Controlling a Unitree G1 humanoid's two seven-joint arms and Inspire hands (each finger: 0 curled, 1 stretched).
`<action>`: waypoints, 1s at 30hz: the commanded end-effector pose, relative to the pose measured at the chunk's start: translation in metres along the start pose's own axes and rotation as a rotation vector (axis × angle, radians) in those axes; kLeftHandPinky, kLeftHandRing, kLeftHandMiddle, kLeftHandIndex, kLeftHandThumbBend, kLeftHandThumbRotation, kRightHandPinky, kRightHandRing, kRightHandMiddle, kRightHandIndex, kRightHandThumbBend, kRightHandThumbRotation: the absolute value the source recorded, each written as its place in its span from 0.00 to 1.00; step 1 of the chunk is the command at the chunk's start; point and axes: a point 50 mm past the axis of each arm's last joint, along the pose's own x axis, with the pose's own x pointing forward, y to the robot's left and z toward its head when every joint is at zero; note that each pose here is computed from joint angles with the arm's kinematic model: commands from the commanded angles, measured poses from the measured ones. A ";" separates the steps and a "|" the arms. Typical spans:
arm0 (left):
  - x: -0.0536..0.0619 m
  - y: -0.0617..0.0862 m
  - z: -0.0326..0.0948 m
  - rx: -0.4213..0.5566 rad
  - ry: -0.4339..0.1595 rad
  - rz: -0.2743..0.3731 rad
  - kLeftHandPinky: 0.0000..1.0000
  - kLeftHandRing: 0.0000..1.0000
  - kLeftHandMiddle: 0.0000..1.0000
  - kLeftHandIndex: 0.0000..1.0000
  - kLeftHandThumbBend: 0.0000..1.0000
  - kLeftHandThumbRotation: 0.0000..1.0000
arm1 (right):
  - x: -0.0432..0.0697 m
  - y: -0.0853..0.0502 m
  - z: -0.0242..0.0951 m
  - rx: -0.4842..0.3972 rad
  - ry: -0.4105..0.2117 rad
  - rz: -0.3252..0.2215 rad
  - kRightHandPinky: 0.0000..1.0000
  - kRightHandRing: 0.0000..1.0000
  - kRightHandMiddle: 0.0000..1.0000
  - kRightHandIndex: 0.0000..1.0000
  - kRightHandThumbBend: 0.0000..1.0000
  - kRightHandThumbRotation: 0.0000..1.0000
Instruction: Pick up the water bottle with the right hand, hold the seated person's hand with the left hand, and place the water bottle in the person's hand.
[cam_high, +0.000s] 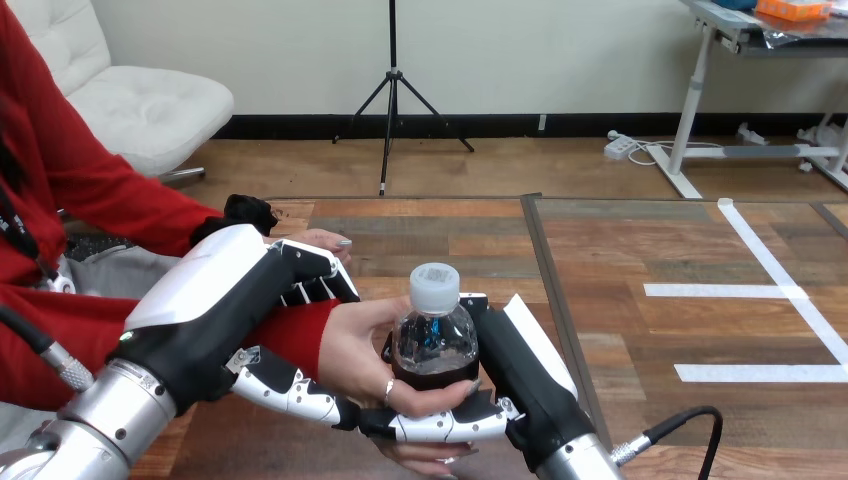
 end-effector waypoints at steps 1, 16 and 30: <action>0.006 0.005 0.019 0.003 -0.117 0.043 0.35 0.40 0.46 0.48 0.99 0.00 | 0.024 0.000 0.012 -0.015 -0.055 0.022 0.23 0.28 0.36 0.40 0.86 0.06; 0.005 0.003 0.018 0.001 -0.102 0.042 0.34 0.40 0.46 0.48 0.99 0.00 | 0.023 -0.001 0.008 -0.010 -0.037 0.019 0.23 0.28 0.36 0.41 0.87 0.06; 0.006 0.002 0.017 -0.004 -0.104 0.046 0.35 0.40 0.46 0.48 0.99 0.00 | 0.021 -0.001 0.008 -0.005 -0.022 0.021 0.24 0.30 0.37 0.42 0.87 0.07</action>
